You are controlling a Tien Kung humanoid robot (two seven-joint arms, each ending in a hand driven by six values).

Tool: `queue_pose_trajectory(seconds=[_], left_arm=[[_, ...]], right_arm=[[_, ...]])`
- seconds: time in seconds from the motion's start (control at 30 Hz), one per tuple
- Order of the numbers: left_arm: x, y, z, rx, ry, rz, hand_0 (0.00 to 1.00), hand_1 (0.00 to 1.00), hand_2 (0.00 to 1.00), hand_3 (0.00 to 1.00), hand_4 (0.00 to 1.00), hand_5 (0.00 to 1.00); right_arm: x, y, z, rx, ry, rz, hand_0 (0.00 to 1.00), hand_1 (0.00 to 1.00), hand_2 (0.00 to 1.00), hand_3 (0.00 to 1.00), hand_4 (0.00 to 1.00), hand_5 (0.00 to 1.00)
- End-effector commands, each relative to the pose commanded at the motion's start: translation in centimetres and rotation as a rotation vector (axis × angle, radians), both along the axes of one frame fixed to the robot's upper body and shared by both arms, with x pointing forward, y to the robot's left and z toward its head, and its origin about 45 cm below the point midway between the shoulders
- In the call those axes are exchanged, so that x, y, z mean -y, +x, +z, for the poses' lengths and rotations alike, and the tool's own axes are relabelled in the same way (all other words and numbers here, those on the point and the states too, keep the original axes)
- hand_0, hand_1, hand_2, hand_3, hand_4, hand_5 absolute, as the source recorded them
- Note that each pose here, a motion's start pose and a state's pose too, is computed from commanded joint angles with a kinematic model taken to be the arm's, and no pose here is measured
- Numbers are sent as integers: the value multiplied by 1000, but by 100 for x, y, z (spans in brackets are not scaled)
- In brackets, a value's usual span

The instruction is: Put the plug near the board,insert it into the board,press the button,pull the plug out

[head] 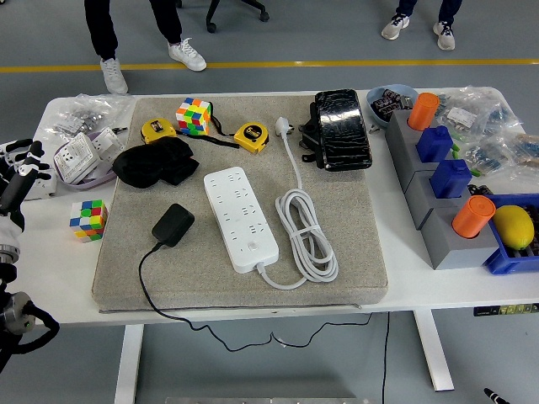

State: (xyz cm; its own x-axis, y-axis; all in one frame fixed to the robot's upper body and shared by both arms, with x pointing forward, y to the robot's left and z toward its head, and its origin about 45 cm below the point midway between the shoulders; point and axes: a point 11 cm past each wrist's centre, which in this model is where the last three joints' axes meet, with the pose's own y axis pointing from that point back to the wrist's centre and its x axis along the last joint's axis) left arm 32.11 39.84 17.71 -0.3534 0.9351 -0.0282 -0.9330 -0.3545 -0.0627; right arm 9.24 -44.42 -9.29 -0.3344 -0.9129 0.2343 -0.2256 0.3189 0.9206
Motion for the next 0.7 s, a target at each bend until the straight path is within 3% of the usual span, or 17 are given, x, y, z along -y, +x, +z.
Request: queue_pose_trajectory(seconds=[0.47,0.7], left_arm=[[20,-30,-31,-18,1,-11,311,401,475,531,797,317],[45,-21,-33,-21,-2,-17,310,402,476,532,799,318]], right_arm=[[-5,-112,-27,-21,2,-10,568,642,615,552,956,543],[-15,-106,-30,-17,4,-15,570,642,615,551,957,545]])
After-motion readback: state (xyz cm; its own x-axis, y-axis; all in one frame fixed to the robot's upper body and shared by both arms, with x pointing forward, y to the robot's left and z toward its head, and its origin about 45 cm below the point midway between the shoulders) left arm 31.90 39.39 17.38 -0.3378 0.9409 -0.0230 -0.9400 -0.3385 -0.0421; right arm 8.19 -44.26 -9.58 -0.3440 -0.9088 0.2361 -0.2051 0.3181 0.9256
